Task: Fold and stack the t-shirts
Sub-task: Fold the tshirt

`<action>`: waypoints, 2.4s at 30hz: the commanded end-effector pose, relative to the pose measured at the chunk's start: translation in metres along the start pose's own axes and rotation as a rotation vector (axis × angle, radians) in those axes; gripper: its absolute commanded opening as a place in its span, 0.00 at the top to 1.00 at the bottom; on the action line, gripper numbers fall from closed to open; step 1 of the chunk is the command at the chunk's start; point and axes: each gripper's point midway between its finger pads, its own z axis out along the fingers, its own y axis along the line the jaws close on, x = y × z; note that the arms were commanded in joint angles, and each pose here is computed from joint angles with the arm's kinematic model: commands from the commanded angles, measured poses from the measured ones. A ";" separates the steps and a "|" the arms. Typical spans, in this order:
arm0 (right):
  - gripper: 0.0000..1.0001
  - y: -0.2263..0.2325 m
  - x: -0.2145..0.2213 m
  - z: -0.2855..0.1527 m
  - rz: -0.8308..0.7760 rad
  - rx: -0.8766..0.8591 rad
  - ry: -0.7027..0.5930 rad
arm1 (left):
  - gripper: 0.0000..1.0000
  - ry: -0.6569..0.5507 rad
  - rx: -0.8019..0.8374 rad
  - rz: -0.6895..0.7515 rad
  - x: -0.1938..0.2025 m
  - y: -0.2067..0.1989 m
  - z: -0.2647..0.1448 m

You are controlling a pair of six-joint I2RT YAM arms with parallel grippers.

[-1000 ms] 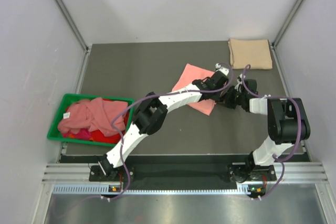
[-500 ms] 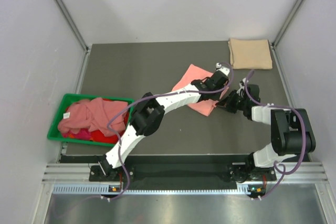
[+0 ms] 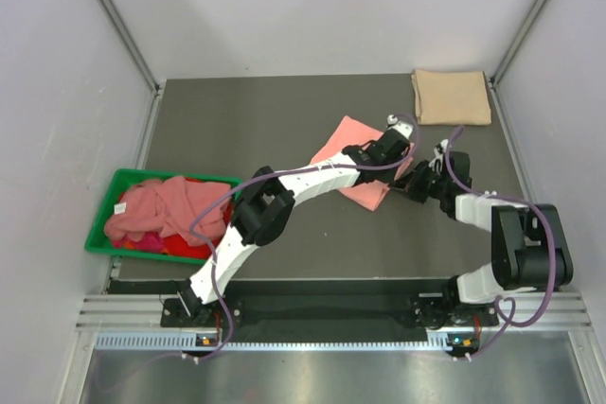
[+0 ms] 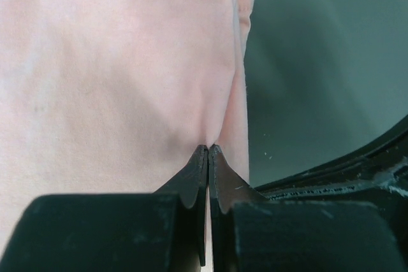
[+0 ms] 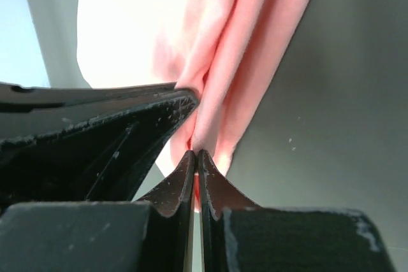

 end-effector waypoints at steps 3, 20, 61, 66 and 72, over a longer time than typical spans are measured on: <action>1.00 0.016 0.018 -0.004 0.014 -0.060 -0.018 | 1.00 -0.132 0.068 -0.021 -0.050 -0.018 -0.036; 1.00 0.009 0.052 0.002 0.061 -0.078 -0.105 | 1.00 -0.115 0.162 0.030 -0.019 -0.034 -0.053; 0.59 -0.019 -0.064 -0.028 -0.076 0.276 -0.224 | 0.80 0.030 0.297 0.003 0.046 -0.044 -0.090; 0.62 -0.024 -0.060 -0.029 -0.051 0.289 -0.227 | 0.77 0.018 0.285 0.007 0.046 -0.043 -0.085; 0.64 -0.032 -0.077 -0.048 0.006 0.284 -0.301 | 0.71 -0.035 0.150 0.070 0.032 -0.030 -0.073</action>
